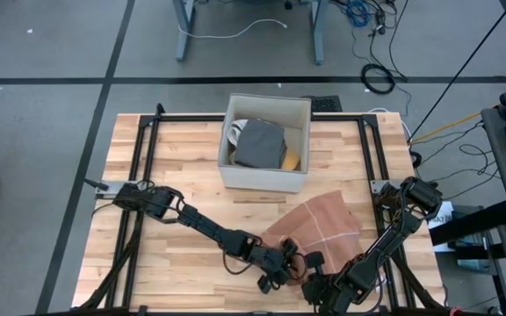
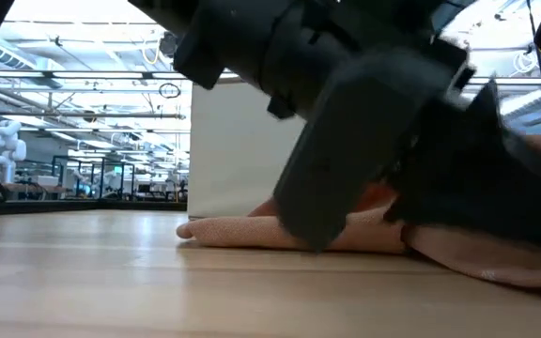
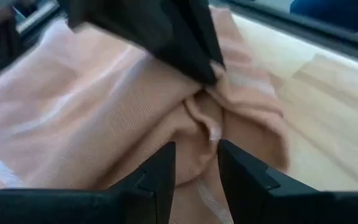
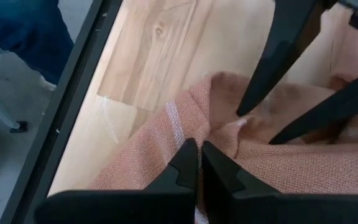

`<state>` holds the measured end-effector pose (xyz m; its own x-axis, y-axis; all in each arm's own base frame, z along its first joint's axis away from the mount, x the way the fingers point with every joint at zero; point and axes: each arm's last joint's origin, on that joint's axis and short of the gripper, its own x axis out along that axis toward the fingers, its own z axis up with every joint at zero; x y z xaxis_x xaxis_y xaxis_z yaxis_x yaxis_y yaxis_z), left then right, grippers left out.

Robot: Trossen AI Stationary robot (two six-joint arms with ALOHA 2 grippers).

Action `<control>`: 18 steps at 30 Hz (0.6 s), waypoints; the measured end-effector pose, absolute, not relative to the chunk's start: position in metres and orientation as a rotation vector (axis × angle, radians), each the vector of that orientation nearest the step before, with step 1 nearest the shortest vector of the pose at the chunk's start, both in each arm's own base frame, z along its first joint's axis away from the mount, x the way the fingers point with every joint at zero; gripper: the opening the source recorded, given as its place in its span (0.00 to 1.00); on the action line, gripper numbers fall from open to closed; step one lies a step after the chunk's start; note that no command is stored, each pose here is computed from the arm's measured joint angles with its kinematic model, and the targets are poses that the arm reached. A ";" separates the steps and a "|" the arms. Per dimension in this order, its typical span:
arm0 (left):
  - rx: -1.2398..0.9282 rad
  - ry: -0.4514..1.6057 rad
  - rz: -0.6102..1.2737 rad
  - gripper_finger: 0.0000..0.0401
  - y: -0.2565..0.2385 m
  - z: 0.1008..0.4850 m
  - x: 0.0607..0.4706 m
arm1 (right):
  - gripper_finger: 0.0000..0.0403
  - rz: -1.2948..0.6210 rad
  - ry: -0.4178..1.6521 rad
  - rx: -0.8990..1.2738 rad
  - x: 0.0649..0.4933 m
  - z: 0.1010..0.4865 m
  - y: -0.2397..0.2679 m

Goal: Fold towel
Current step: Fold the brown towel with white checkered lines

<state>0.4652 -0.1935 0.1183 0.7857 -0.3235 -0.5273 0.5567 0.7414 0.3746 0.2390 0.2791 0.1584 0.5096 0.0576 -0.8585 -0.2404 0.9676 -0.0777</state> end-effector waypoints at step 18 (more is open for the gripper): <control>0.581 0.489 -0.497 0.18 -0.196 0.116 0.481 | 0.00 0.173 1.025 -0.186 0.238 0.158 0.280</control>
<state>0.4813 -0.1964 0.1158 0.7731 -0.2985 -0.5596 0.5640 0.7273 0.3911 0.2378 0.2798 0.1582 0.5080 0.0558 -0.8595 -0.2289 0.9708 -0.0723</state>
